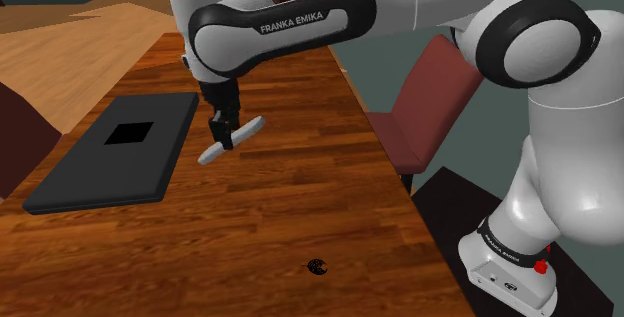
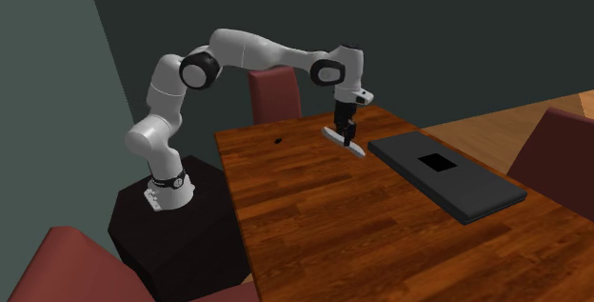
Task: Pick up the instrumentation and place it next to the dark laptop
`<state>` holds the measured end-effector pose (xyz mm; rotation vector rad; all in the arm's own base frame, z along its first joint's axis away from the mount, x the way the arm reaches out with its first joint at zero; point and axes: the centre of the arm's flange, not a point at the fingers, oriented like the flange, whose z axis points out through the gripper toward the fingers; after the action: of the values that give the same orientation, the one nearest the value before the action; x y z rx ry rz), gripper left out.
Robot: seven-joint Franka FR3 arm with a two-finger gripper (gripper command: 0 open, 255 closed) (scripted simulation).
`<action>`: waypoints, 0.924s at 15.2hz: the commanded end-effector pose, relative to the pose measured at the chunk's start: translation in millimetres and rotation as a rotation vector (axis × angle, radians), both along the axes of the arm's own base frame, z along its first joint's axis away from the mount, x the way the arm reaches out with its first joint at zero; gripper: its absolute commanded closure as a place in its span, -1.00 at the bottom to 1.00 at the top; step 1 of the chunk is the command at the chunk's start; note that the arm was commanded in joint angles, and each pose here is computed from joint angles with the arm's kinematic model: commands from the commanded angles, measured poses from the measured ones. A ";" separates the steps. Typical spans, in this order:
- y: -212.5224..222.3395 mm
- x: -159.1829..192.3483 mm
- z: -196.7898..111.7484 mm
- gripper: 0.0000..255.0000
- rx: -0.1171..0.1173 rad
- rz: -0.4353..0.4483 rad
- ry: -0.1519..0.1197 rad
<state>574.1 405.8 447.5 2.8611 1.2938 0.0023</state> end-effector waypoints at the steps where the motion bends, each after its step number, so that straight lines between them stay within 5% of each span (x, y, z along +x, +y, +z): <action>1: 27.1 -1.0 0.2 1.00 0.000 -0.002 0.000; 8: 119.2 -11.2 0.8 1.00 0.000 -0.002 0.000; 14: 119.2 -11.2 -30.9 1.00 0.000 -0.002 0.000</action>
<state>563.6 523.2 424.0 2.8614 1.2877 0.0030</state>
